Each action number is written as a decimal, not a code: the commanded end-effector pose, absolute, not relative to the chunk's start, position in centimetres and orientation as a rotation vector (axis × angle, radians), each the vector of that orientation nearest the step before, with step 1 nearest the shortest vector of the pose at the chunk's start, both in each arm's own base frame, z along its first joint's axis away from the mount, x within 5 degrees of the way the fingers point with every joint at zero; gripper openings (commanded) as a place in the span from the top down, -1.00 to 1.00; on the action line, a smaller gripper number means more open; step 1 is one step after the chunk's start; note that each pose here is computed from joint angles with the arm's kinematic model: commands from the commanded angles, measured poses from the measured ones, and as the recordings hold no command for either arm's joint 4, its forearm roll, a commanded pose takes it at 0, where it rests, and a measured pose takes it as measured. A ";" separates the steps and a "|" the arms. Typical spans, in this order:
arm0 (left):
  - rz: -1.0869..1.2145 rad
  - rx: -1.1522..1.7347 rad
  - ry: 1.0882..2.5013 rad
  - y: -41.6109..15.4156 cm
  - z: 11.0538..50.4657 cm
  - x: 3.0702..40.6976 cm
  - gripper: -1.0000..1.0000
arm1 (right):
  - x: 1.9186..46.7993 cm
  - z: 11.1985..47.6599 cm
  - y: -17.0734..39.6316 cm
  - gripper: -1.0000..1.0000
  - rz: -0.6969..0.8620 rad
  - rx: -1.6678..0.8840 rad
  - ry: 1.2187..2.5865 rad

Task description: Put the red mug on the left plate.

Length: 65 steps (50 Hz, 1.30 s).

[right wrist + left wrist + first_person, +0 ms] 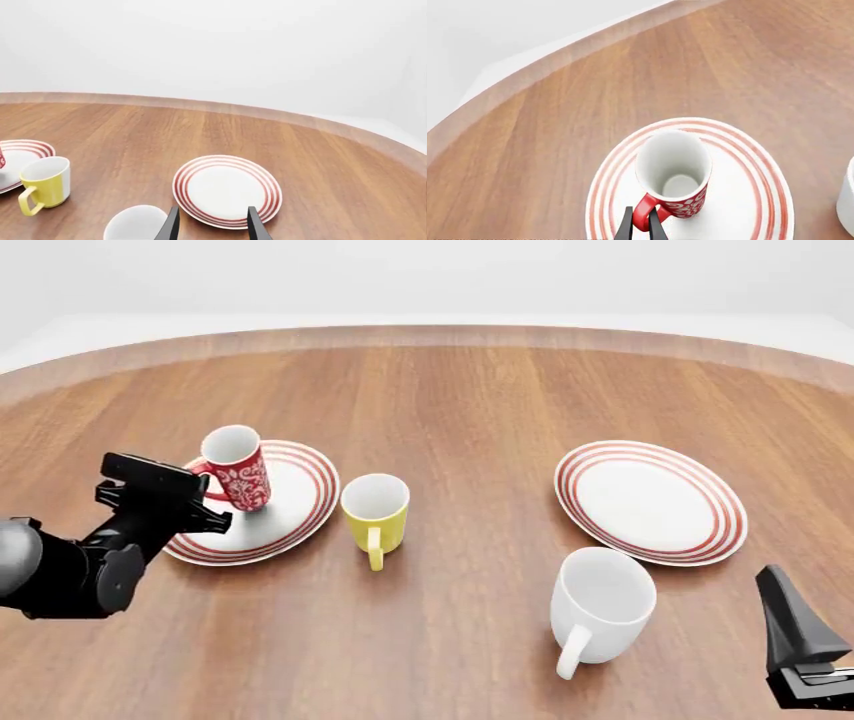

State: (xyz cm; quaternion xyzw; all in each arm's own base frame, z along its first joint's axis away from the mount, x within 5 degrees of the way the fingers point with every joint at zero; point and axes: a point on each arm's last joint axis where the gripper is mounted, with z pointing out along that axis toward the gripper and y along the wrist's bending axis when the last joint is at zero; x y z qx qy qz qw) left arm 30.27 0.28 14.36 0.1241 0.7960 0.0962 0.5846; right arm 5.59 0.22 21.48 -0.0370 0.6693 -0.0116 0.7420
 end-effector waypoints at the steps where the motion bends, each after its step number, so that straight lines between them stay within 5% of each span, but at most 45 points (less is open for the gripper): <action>1: 0.225 0.284 1.863 0.4 13.9 30.5 1.00 | 5.6 21.5 0.2 -1.00 -0.027 -0.083 1.466; 23: 0.227 0.276 1.883 0.7 13.6 30.9 1.00 | 5.6 21.5 0.2 -1.00 -0.030 -0.081 1.468; 24: 0.224 0.277 1.885 0.6 13.6 31.0 -1.00 | 5.6 21.5 0.2 -1.00 -0.031 -0.081 1.468; 65: 0.216 0.277 1.896 0.5 13.5 30.7 -1.00 | 5.6 21.5 0.2 -1.00 -0.035 -0.079 1.468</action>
